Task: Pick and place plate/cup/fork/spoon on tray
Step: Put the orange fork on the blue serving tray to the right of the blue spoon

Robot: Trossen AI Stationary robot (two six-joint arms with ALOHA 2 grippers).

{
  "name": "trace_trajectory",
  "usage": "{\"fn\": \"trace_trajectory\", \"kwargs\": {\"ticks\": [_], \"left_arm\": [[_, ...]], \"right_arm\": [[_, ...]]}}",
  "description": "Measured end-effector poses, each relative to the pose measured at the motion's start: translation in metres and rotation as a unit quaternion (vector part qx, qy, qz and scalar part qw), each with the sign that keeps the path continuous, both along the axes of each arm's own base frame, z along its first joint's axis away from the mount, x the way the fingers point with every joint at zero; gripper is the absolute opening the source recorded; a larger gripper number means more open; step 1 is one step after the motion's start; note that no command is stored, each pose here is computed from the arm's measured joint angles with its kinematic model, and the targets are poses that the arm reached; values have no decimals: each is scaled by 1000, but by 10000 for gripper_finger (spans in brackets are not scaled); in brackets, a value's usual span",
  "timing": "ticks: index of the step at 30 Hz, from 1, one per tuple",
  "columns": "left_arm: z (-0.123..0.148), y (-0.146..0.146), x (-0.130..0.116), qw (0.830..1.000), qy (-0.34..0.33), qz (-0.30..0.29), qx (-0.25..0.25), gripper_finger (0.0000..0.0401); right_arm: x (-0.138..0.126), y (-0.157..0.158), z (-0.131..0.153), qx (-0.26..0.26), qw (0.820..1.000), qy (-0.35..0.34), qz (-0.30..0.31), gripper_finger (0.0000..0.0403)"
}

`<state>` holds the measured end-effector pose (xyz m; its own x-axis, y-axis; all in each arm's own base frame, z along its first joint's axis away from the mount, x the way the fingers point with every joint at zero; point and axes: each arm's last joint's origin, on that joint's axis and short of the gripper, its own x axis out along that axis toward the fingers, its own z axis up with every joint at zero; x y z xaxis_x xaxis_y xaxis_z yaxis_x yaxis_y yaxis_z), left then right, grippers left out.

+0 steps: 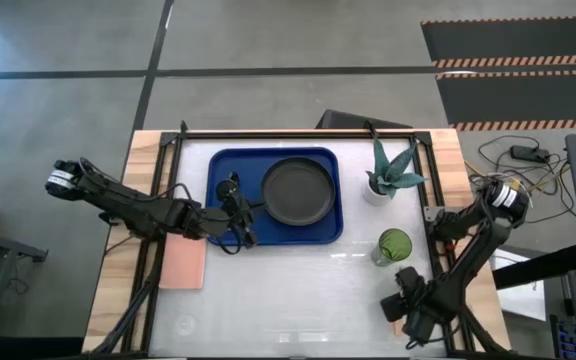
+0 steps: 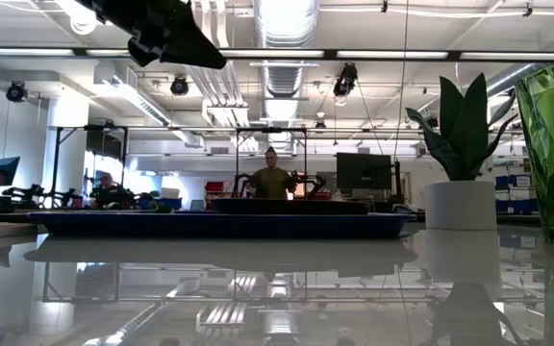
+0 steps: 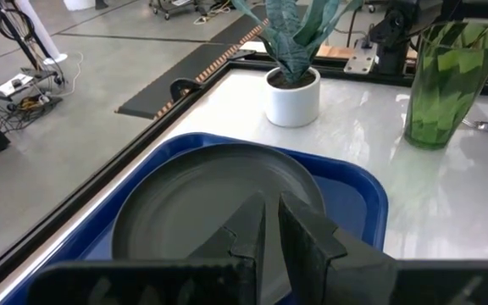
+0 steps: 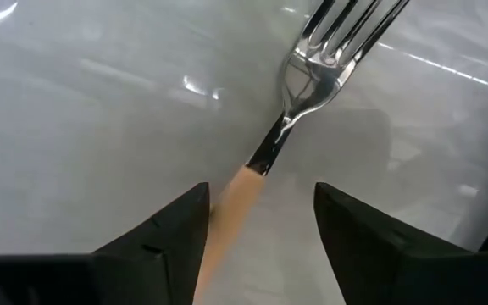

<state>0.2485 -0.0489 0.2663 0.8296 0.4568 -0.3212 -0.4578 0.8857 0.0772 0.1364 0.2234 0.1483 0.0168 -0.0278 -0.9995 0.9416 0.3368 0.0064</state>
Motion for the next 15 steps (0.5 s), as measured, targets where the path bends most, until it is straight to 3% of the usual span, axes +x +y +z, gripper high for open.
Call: {"fn": "trace_trajectory", "kwargs": {"ticks": [7, 15], "left_arm": [[-1, 0, 0, 1000, 5, 0, 0, 20], [-1, 0, 0, 1000, 5, 0, 0, 20]], "right_arm": [[1, 3, -8, -2, 1000, 14, 16, 167], [0, 4, -7, 16, 999, 28, 41, 77]]}}
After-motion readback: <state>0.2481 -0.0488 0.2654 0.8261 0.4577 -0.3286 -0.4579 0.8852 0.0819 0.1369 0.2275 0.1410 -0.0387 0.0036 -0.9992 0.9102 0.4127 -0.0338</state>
